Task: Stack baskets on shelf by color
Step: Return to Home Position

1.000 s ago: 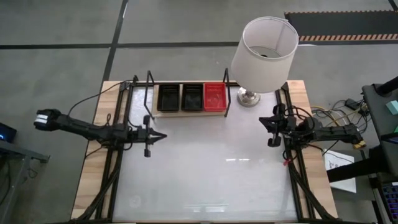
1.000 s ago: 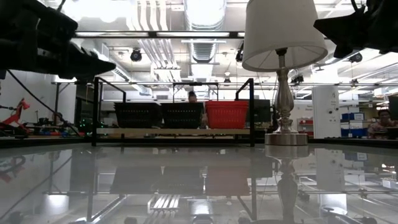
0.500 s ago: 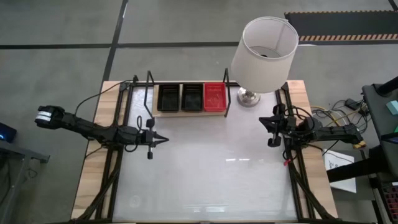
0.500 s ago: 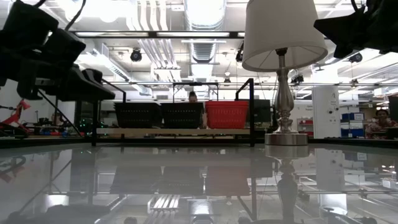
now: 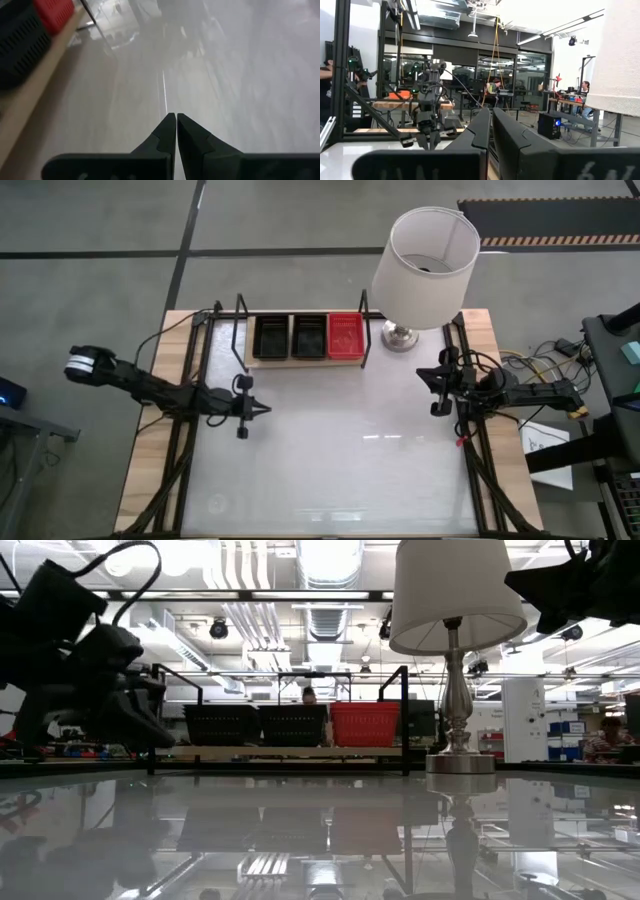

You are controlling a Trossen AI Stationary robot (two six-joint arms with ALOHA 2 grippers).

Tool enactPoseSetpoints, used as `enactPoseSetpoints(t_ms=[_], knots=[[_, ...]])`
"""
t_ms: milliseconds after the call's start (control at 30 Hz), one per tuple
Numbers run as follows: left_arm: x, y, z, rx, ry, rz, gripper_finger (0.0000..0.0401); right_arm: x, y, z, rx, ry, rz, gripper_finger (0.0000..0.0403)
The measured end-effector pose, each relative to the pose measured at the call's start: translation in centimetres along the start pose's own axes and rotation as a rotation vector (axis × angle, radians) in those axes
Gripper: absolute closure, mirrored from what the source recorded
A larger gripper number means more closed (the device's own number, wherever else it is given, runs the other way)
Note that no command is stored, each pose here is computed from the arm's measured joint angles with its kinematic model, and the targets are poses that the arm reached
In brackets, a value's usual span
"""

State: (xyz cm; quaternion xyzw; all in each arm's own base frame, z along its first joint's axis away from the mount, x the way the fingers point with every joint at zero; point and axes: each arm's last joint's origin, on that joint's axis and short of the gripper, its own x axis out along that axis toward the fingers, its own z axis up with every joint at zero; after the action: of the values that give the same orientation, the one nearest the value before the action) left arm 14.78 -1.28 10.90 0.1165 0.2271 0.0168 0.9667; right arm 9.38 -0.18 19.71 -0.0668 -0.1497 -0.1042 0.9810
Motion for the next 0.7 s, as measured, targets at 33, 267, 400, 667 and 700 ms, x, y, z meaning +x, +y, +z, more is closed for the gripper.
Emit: enactPoseSetpoints(t_ms=[33,267,400,667,700], knots=[[0.1,0.0,-0.1,0.002,0.012,-0.002,0.0401,0.0,0.0,0.0,0.000,0.000,0.000,0.0390],[0.6,-0.3,-1.1,0.020,0.097,-0.016,0.0401,0.0,0.0,0.0,0.000,0.000,0.000,0.0390],[0.8,-0.4,-1.7,0.029,0.144,-0.024,0.0401,0.0,0.0,0.0,0.000,0.000,0.000,0.0390],[1.1,-0.6,-2.3,0.038,0.188,-0.032,0.0401,0.0,0.0,0.0,0.000,0.000,0.000,0.0390],[1.2,-0.6,-2.2,0.039,0.189,-0.032,0.0401,0.0,0.0,0.0,0.000,0.000,0.000,0.0390]])
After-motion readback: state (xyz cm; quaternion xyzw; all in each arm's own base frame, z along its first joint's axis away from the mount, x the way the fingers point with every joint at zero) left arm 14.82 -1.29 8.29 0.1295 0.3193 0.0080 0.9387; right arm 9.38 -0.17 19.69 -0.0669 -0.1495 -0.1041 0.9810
